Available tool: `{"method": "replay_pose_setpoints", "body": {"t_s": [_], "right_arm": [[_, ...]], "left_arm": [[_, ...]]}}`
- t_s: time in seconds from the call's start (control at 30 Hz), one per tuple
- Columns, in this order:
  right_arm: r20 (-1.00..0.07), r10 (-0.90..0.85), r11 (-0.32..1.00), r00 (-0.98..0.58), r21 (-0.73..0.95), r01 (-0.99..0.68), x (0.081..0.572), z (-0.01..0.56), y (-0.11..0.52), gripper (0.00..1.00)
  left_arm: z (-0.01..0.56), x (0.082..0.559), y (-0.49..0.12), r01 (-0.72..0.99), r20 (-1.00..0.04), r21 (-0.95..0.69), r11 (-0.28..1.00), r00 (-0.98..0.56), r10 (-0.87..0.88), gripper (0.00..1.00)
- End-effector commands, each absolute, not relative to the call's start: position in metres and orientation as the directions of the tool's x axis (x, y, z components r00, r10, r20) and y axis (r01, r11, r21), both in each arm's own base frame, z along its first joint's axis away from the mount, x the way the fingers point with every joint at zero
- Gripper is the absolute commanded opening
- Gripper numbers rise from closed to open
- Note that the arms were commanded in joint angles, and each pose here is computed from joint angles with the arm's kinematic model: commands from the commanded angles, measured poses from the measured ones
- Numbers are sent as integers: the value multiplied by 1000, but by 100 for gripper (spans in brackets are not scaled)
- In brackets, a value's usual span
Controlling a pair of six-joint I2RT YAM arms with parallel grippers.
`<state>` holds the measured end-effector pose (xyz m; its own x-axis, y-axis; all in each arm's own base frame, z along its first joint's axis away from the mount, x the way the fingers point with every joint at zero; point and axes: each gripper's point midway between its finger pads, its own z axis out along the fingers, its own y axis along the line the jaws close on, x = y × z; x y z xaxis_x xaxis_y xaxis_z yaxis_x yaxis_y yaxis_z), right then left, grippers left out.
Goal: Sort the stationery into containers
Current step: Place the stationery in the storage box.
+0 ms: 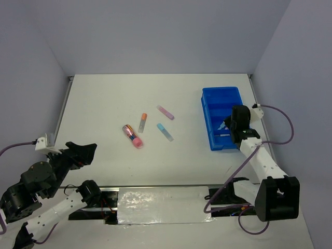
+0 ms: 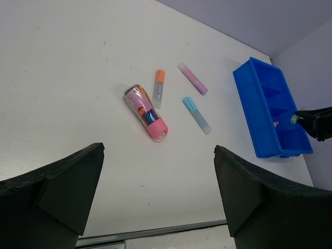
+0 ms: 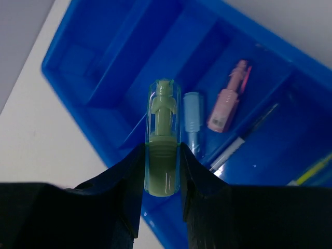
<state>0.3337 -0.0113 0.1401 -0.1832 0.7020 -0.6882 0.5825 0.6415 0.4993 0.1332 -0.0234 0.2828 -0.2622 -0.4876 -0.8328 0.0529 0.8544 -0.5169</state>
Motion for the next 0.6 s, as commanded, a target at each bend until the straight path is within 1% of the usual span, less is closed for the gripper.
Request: {"method": "replay_pose_setpoints", "body": {"t_s": [0.0, 0.1, 0.23, 0.3, 0.33, 0.37, 0.43, 0.5, 0.57], "right_arm": [[-662, 747, 521, -53, 535, 665, 345, 146, -36, 5], [-648, 756, 537, -88, 538, 650, 358, 137, -42, 8], [-640, 761, 532, -105, 523, 666, 362, 128, -49, 13], [-632, 767, 526, -106, 527, 667, 360, 124, -48, 32], [-631, 769, 527, -102, 534, 662, 360, 124, -48, 47], [-627, 772, 524, -103, 536, 662, 359, 122, -47, 55], [-625, 773, 535, -112, 546, 644, 361, 123, -44, 65], [-623, 772, 553, -126, 562, 615, 365, 129, -39, 69], [-633, 764, 570, -122, 574, 588, 367, 140, -38, 72]], "left_arm": [[291, 133, -25, 83, -832, -530, 844, -241, -499, 99], [292, 132, -24, 91, -830, -537, 839, -237, -505, 99], [292, 131, -24, 98, -829, -539, 836, -233, -508, 99], [292, 131, -23, 93, -829, -541, 836, -231, -510, 99], [292, 131, -23, 94, -828, -541, 836, -232, -510, 99], [292, 131, -23, 94, -829, -539, 837, -231, -509, 99], [293, 131, -23, 97, -828, -543, 834, -229, -512, 99], [293, 130, -22, 98, -826, -546, 832, -227, -515, 99], [293, 130, -22, 97, -827, -546, 832, -226, -515, 99]]}}
